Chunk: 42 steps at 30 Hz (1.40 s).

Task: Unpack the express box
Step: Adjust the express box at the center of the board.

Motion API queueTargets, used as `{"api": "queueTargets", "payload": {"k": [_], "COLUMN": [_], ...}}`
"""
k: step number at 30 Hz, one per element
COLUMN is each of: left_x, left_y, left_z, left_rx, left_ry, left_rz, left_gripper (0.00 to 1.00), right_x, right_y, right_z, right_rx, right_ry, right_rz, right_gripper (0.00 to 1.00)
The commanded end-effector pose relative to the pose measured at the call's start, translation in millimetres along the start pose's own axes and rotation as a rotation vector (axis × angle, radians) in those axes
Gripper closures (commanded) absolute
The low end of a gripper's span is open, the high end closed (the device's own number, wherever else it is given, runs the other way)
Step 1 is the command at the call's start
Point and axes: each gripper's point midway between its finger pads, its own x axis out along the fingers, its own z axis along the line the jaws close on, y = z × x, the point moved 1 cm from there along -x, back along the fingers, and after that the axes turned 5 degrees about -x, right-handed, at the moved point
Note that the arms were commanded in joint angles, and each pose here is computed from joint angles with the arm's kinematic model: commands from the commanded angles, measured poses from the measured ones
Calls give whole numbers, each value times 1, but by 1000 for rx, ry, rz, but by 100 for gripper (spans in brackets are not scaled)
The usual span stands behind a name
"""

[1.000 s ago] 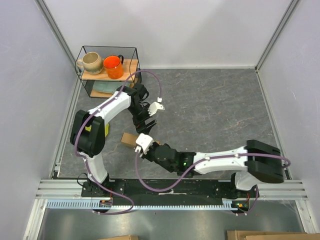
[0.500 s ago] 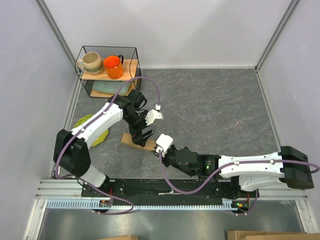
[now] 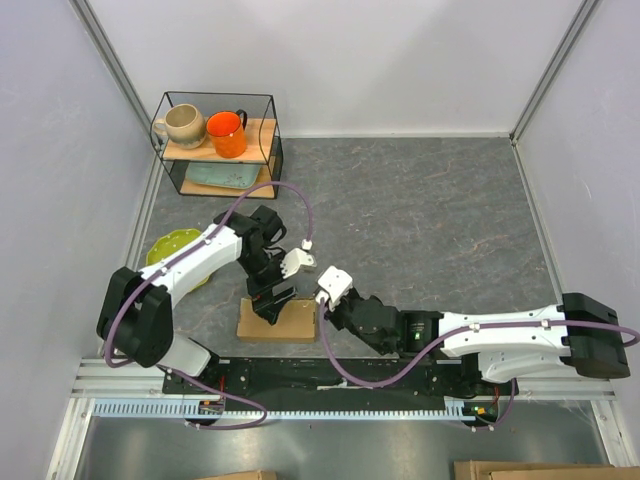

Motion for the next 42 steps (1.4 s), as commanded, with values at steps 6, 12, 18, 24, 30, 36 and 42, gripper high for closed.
{"api": "queueTargets", "payload": {"k": [6,12,18,24,30,36,42], "left_x": [-15,1,2,-5,-16,-8,-3], "left_y": [-10,-9,-18,-32,-41,-38,-31], "left_z": [16,56,77,74,78,82,93], "left_rx": [43,33,23,9,-9,-8,-9], "left_ry": [-145,-261,-283,-261,-274,-264,-311], "left_rz": [-54,8,8,-30,-57,-32,-23], "left_gripper": [0,1,1,0,7,13,14], "right_x": [-5,-1,12,16,-5,7,4], "right_y": [-16,-11,-7,-2,1,1,-6], "right_z": [3,15,37,45,-4,-11,-10], "right_rx": [35,-11,35,256,776,952,1039], "right_ry": [-42,-105,-169,-188,-278,-393,-529], "right_rz": [-88,-119,-130,-140,-260,-268,-293], "right_gripper": [100,100,100,100,100,100,100]}}
